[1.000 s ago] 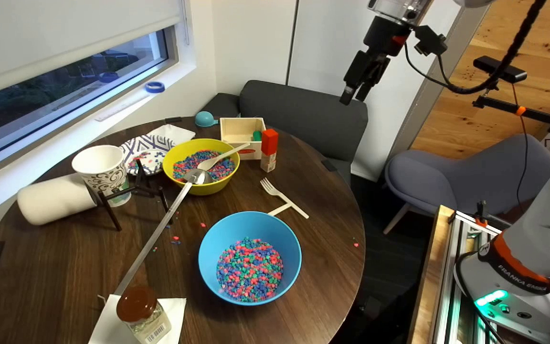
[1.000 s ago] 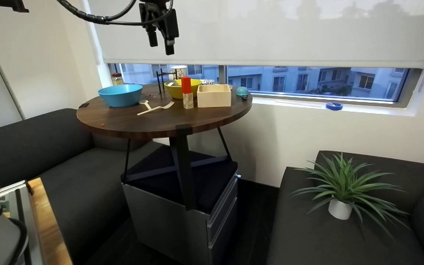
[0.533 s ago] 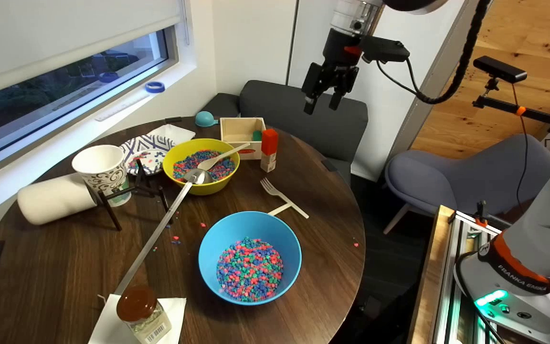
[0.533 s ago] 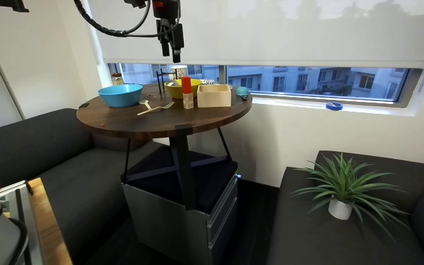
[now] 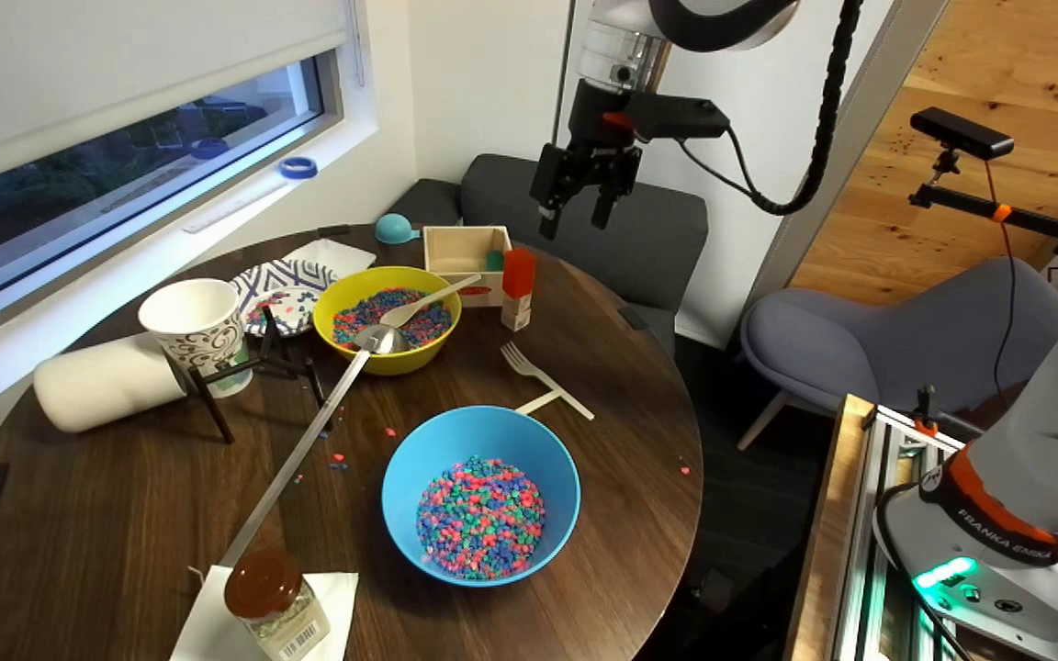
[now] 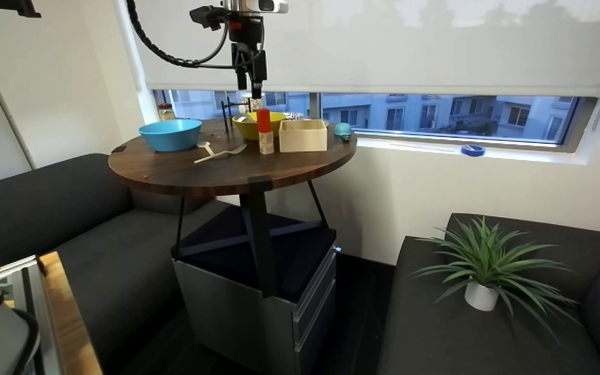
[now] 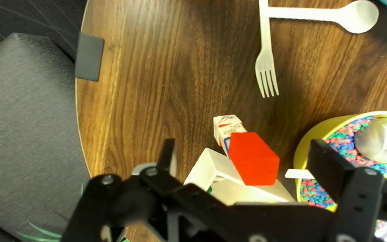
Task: Put the orange block into the box
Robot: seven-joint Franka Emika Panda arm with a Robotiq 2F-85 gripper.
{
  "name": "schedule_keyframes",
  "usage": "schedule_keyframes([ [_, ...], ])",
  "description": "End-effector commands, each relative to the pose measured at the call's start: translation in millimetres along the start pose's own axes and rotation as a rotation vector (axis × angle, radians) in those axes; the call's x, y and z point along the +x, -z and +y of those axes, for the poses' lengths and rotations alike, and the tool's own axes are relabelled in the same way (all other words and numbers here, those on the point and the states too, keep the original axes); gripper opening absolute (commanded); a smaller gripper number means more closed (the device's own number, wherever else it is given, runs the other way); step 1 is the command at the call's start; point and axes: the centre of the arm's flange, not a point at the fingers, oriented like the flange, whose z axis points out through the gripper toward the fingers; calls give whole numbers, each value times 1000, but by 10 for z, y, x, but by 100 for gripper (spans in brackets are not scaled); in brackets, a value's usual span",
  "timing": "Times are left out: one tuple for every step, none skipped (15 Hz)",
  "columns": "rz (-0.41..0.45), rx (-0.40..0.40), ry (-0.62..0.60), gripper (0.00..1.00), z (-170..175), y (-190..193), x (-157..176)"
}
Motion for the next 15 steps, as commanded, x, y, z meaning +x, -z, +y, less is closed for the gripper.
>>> schedule_keyframes([
  [17,-24,-23,100,-223,-176,237],
  [22,-26,-28,100,-262,-220,282],
  [24,-30,-34,100,-294,-261,313],
  [22,-30,-38,100,-324,-289,341],
  [10,-28,-42,100,-354,-325,362],
  [7,-33,-44,100,-386,-355,380],
  [1,-31,-45,100,-416,-389,393],
  [2,-36,-44,99,-446,-416,410],
  [-6,-31,-43,93,-467,-444,418],
  [-8,-31,-42,89,-488,-460,428],
  [-9,-36,-42,79,-505,-478,435],
  [-11,-43,-44,65,-519,-497,438],
  [-10,-50,-45,56,-530,-508,444],
  [-10,-58,-47,44,-539,-514,449],
  [-8,-64,-49,37,-544,-518,452],
])
